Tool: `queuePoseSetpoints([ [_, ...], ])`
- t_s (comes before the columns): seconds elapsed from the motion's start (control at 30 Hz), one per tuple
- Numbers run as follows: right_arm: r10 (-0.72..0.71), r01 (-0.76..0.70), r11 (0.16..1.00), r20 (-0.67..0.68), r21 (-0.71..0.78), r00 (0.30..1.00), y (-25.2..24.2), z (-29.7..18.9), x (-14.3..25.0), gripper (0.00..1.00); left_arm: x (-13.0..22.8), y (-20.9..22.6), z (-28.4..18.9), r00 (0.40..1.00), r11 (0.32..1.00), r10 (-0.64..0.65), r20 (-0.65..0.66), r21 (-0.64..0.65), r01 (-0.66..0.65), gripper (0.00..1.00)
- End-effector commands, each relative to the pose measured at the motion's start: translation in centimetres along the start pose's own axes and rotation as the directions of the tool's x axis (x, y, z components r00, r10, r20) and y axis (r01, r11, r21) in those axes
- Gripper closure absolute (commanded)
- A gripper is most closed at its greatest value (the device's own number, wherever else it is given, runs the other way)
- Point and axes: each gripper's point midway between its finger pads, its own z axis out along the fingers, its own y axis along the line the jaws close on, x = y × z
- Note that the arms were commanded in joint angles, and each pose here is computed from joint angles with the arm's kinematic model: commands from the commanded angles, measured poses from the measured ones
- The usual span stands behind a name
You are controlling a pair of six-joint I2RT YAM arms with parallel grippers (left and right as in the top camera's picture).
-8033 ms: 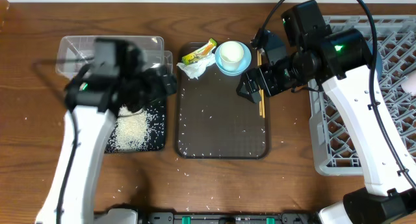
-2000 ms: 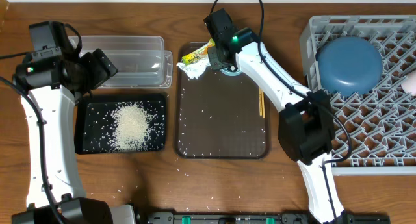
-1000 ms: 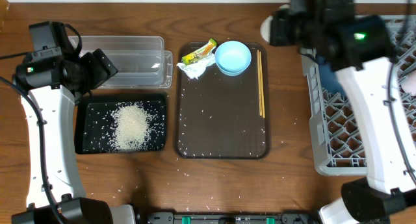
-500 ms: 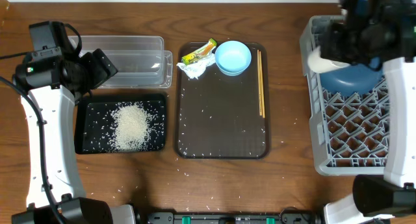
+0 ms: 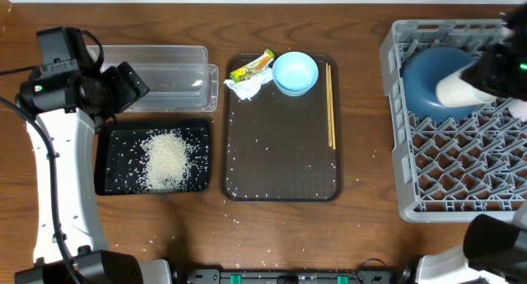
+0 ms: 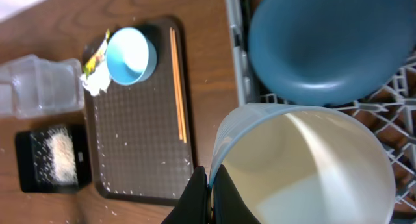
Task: Sort waste into correct bins and load items into the dishwasher rack
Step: 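Carry the white cup right and lower it into the rack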
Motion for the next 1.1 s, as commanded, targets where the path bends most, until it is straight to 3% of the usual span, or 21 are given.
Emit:
queuePoseSetpoints([
  [0.0, -0.002, 0.005, 0.995, 0.035, -0.096, 0.999, -1.1, -0.9, 0.0, 0.99, -0.6, -0.1, -0.6, 1.000, 1.000, 0.005, 0.021, 0.002, -0.005, 0.08],
  [0.47, 0.194, -0.069, 0.869, 0.209, -0.491, 0.959, -8.4, 1.2, 1.0, 0.99, -0.6, -0.1, -0.6, 1.000, 1.000, 0.005, 0.021, 0.002, -0.005, 0.08],
  [0.67, 0.266, -0.090, 0.831, 0.250, -0.548, 0.931, -10.5, 1.9, 1.8, 0.99, -0.6, -0.1, -0.6, 1.000, 1.000, 0.005, 0.021, 0.002, -0.005, 0.08],
  [1.07, 0.349, -0.173, 0.799, 0.211, -0.575, 0.913, -12.4, 6.0, 4.1, 0.99, -0.6, -0.1, -0.6, 1.000, 1.000, 0.005, 0.021, 0.002, -0.005, 0.08],
])
